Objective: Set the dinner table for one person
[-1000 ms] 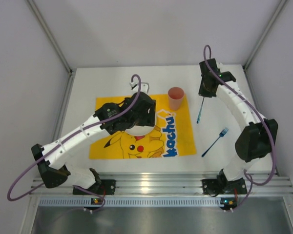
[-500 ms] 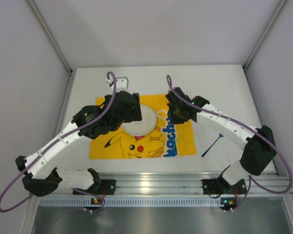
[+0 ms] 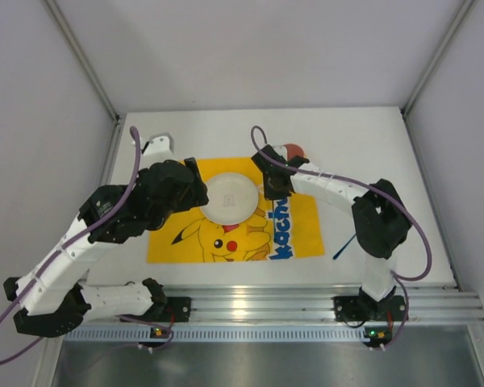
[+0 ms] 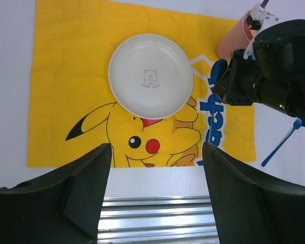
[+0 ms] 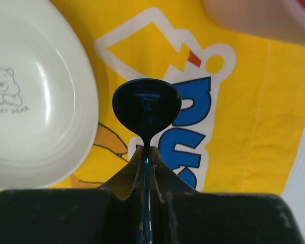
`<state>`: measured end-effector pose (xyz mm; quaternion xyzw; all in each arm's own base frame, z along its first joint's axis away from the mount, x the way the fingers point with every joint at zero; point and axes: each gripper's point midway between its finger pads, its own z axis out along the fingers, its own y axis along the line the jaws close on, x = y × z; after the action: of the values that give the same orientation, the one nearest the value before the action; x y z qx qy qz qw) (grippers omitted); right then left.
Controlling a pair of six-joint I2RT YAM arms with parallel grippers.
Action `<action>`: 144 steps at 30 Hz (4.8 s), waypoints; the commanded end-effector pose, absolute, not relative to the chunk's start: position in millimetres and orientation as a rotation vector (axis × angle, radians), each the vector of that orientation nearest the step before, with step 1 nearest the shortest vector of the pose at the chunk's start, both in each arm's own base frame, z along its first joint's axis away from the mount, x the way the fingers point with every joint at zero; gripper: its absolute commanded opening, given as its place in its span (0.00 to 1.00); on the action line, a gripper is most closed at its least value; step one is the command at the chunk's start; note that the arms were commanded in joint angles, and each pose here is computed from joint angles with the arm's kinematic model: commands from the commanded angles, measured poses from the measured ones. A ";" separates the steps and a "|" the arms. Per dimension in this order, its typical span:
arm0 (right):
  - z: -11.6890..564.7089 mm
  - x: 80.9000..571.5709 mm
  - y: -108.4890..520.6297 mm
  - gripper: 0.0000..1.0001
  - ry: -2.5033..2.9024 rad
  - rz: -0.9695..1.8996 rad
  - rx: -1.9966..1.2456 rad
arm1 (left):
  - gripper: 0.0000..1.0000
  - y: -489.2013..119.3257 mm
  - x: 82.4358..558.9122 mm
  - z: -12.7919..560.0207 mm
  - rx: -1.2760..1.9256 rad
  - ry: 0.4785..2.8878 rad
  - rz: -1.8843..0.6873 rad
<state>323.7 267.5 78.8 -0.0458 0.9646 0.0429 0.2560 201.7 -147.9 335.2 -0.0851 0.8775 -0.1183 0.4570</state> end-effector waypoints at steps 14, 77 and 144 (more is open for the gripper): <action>98.4 358.5 269.1 0.58 2.508 0.015 -0.009 | 0.77 -143.7 203.3 350.0 -0.209 2.148 -0.274; 6.3 278.6 -20.9 0.00 2.718 -0.066 0.946 | 0.79 -232.7 308.7 276.4 0.048 2.231 -0.368; 299.6 303.7 65.4 0.00 2.322 0.541 0.618 | 0.56 -512.0 253.0 328.1 0.686 1.997 -1.639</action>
<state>307.9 63.1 289.8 0.2453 0.8918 0.2045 0.3205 252.7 -516.0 269.0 0.2340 0.7702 -0.5615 0.1916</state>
